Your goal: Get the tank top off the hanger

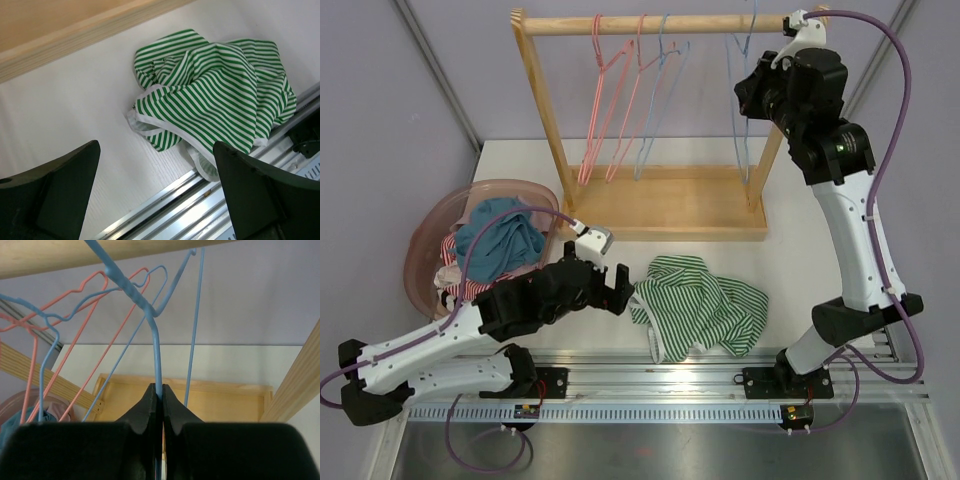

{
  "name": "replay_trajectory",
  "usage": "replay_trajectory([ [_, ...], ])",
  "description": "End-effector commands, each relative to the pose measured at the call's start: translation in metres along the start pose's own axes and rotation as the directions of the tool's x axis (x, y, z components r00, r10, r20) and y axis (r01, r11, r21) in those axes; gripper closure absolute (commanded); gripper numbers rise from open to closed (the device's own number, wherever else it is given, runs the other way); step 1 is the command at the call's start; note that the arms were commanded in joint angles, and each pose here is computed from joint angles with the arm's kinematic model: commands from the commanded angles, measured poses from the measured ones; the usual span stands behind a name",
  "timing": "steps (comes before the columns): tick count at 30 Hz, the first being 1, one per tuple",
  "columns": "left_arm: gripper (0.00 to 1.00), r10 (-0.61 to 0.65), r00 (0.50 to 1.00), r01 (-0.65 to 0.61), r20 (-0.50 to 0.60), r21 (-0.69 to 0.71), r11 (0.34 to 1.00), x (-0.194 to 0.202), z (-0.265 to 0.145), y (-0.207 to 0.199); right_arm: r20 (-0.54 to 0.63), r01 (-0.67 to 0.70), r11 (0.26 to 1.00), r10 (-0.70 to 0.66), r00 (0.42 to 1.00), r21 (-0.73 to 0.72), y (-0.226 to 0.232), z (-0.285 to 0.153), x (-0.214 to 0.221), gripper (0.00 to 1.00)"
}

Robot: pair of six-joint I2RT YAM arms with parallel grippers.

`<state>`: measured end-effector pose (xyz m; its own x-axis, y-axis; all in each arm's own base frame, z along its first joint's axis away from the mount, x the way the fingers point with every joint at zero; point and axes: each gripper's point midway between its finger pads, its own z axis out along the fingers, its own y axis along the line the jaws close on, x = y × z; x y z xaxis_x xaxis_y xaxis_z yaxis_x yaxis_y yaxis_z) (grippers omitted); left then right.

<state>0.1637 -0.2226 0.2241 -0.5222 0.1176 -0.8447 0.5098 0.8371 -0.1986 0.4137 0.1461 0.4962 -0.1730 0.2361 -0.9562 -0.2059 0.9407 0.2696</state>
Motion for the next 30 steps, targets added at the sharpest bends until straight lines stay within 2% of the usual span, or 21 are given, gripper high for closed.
replay_trajectory([
  [1,0.01,-0.005,0.998,-0.001,0.07,0.085,0.996,-0.009,-0.004,-0.018,-0.015,0.011,1.0,-0.01,1.0,0.021,-0.008,0.008,-0.001,1.0],
  [6,0.01,0.017,0.995,-0.028,0.1,0.108,0.994,-0.012,-0.002,-0.031,-0.066,-0.009,1.0,0.011,0.998,0.02,-0.016,0.022,0.018,1.0],
  [10,0.01,0.04,0.994,-0.05,0.105,0.096,0.994,-0.016,0.004,-0.038,-0.036,-0.017,1.0,0.017,0.999,0.009,-0.015,0.013,0.012,0.99],
  [12,0.01,0.061,0.994,-0.07,0.094,0.096,0.993,-0.014,0.01,-0.044,-0.037,-0.017,1.0,0.017,0.999,0.006,-0.014,0.009,0.013,0.83],
  [13,0.01,0.06,0.993,-0.07,0.102,0.099,0.993,-0.017,0.013,-0.047,-0.032,-0.016,1.0,0.016,0.999,0.006,-0.015,0.006,0.011,0.51],
  [15,0.01,0.079,0.993,-0.088,0.092,0.094,0.992,-0.016,0.022,-0.052,-0.028,-0.014,1.0,0.014,1.0,0.005,-0.015,-0.003,0.01,0.22],
  [18,0.01,0.1,0.992,-0.109,0.083,0.11,0.988,-0.015,0.037,-0.065,-0.021,-0.006,1.0,0.006,1.0,0.004,-0.017,-0.02,0.011,0.02],
  [23,0.01,0.142,0.988,-0.149,0.067,0.118,0.982,-0.006,0.065,-0.082,0.034,0.005,1.0,-0.004,0.999,-0.029,-0.017,-0.077,0.007,0.0],
  [27,0.01,0.167,0.985,-0.17,0.032,0.126,0.977,0.01,0.088,-0.092,0.03,0.0,0.998,0.002,1.0,-0.067,-0.018,-0.117,0.027,0.01],
  [28,0.01,0.177,0.984,-0.178,0.012,0.122,0.977,0.017,0.097,-0.094,0.064,-0.002,0.992,0.01,0.998,-0.126,-0.009,-0.142,0.021,0.0],
  [30,0.01,0.183,0.983,-0.18,-0.01,0.12,0.976,0.024,0.107,-0.097,0.046,0.001,0.98,0.009,0.999,-0.198,-0.001,-0.156,0.038,0.01],
])
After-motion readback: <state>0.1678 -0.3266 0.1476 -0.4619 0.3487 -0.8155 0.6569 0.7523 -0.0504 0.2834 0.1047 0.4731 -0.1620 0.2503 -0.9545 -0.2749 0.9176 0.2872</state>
